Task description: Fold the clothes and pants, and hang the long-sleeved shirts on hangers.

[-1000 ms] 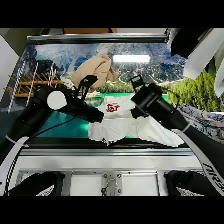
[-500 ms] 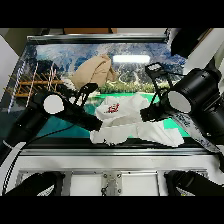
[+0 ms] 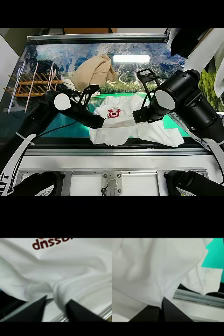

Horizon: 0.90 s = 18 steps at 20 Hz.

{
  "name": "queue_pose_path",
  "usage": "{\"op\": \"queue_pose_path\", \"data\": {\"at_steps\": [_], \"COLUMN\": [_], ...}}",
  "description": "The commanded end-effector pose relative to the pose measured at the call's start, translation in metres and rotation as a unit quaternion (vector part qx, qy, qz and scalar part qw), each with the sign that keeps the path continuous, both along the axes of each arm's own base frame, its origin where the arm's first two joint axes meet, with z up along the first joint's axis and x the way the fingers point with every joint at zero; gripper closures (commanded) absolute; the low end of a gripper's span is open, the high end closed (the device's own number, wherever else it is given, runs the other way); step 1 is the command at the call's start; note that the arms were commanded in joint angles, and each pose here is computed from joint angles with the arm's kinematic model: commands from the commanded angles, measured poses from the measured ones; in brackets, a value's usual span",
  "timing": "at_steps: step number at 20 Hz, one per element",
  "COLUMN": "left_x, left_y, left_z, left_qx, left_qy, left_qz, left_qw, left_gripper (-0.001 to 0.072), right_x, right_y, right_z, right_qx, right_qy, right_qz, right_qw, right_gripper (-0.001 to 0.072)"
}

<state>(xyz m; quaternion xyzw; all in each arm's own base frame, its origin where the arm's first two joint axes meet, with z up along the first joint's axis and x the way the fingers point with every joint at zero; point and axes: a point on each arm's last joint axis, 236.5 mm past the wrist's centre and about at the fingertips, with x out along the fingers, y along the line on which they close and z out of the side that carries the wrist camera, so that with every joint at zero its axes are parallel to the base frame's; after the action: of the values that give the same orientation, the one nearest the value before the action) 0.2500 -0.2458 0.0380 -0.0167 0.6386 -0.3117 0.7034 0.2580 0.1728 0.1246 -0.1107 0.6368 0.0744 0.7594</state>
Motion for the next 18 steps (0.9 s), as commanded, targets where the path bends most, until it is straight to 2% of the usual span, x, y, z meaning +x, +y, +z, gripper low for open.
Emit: {"op": "queue_pose_path", "data": {"at_steps": [1,6,11,13,18], "left_x": [-0.002,0.015,0.069,0.094,0.141], "left_y": [-0.009,0.01,0.087,0.13,0.255], "left_z": [0.002,0.033,0.052,0.041,-0.013], "left_qx": [-0.02,-0.043,-0.043,0.008,0.206], "left_qy": [0.004,-0.043,-0.1,-0.127,-0.162], "left_qz": [-0.014,0.023,0.135,0.175,0.236], "left_qw": [1.0,0.998,0.985,0.976,0.936], "left_gripper": [0.0067,0.0073,0.0073,0.0073,0.0073], "right_x": [0.0,0.0,0.0,0.0,0.0], "right_y": [0.002,0.002,0.002,0.002,0.002], "right_z": [-0.003,-0.003,-0.003,-0.003,-0.003], "right_qx": [0.0,0.0,-0.001,0.0,-0.001], "right_qy": [0.003,0.004,0.004,0.004,0.004], "right_qz": [0.001,0.001,0.001,0.001,0.001], "right_qw": [1.0,1.0,1.0,1.0,1.0], "right_gripper": [0.0692,0.0693,0.0693,0.0692,0.0692]}}
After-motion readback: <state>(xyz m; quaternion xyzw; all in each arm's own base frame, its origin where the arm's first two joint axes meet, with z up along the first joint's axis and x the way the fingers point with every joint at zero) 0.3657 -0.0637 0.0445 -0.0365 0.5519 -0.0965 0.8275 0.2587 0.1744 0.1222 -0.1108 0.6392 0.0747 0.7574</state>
